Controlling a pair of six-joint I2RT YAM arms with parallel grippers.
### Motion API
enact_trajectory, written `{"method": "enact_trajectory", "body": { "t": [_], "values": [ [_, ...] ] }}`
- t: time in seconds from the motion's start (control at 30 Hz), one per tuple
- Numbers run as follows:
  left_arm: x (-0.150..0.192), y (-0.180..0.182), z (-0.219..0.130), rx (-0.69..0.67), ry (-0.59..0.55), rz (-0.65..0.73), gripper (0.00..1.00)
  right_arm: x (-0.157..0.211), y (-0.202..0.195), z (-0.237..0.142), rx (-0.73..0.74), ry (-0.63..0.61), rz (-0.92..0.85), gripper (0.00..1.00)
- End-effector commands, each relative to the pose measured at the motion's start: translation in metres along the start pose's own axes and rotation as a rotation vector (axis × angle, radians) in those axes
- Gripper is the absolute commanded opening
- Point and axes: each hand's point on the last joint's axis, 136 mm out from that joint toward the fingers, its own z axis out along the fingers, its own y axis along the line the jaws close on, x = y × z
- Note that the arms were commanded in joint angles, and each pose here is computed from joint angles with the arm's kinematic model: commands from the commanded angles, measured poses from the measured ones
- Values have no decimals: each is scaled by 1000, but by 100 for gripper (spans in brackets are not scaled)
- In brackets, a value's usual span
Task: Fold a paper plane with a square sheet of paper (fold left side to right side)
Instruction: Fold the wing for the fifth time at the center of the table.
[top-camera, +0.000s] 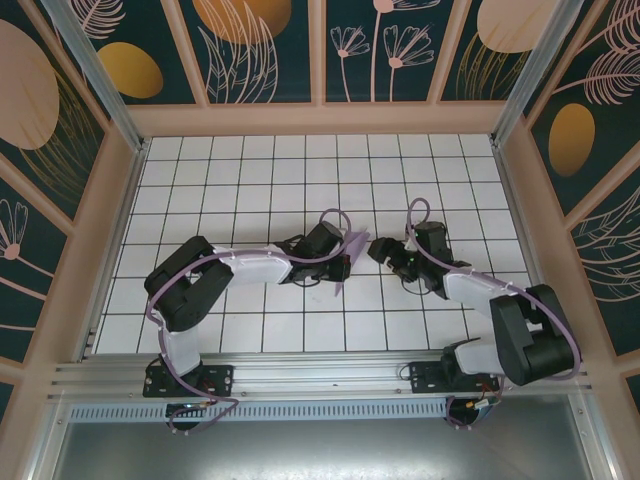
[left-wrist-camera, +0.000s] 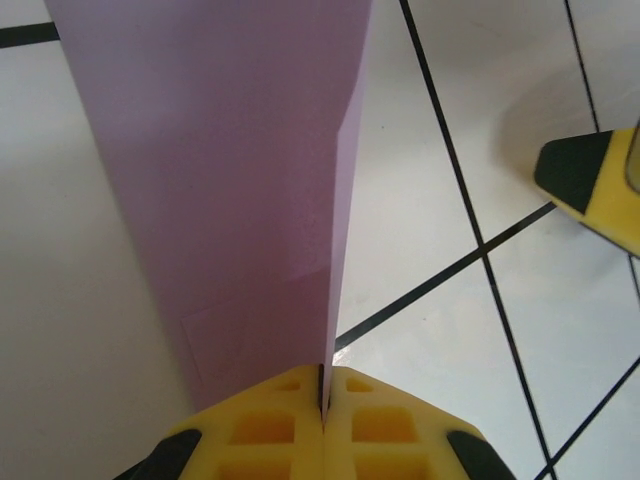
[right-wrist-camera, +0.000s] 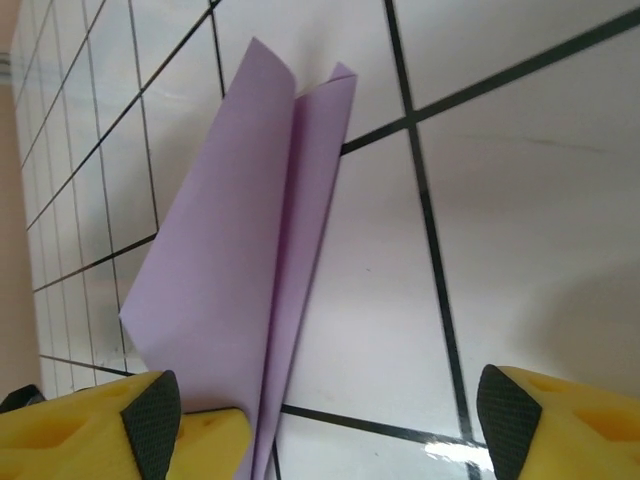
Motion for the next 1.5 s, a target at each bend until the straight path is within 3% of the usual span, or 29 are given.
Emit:
{"method": "enact_trajectory", "body": {
  "t": [0.0,0.47,0.97,1.47],
  "values": [
    [0,-8,3,71,2,-45,3,-2,19,6,-87,3,5,78],
    [6,-11,14,157,24,-124,2,0,24,32,-73,53,63,65],
    [8,-10,21,174,35,-151,3,11,-5,48,60,121,109,57],
    [11,-6,20,181,36,-162,15,25,-27,62,174,214,107,49]
  ]
}}
